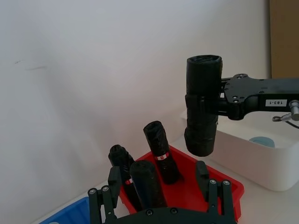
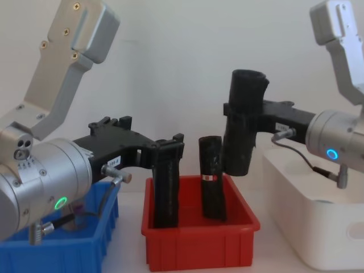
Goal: Pick the cotton swabs from the blue box and place them into the white box.
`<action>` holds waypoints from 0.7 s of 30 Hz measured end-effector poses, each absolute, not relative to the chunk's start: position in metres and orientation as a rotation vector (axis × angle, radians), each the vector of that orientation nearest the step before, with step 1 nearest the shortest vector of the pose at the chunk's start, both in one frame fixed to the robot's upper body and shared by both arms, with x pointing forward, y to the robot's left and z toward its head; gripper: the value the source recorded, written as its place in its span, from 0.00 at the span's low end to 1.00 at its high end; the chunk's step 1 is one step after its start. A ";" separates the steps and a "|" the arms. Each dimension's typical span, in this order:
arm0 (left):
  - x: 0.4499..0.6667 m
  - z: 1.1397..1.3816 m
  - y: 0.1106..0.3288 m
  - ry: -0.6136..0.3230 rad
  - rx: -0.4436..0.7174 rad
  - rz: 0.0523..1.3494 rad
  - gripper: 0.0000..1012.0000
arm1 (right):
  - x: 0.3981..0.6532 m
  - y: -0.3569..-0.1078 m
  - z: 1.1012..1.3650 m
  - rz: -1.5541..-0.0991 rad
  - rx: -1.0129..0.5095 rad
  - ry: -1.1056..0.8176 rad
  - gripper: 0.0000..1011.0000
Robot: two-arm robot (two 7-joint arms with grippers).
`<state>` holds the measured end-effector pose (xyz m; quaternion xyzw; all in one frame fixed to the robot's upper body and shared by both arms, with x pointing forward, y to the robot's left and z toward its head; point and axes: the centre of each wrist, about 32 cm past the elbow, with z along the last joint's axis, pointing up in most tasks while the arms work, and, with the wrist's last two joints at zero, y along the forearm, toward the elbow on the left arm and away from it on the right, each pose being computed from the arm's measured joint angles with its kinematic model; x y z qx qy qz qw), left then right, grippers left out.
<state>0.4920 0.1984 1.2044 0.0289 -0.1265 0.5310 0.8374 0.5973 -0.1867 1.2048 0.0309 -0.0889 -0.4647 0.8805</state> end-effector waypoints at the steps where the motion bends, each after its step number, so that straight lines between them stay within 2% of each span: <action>1: 0.492 1.204 0.198 -0.268 0.061 1.124 0.99 | 0.596 -0.187 1.207 -0.975 0.068 -0.188 0.39; 21: 0.492 1.204 0.198 -0.268 0.061 1.124 0.99 | 0.557 -0.225 1.217 -1.240 0.066 -0.189 0.39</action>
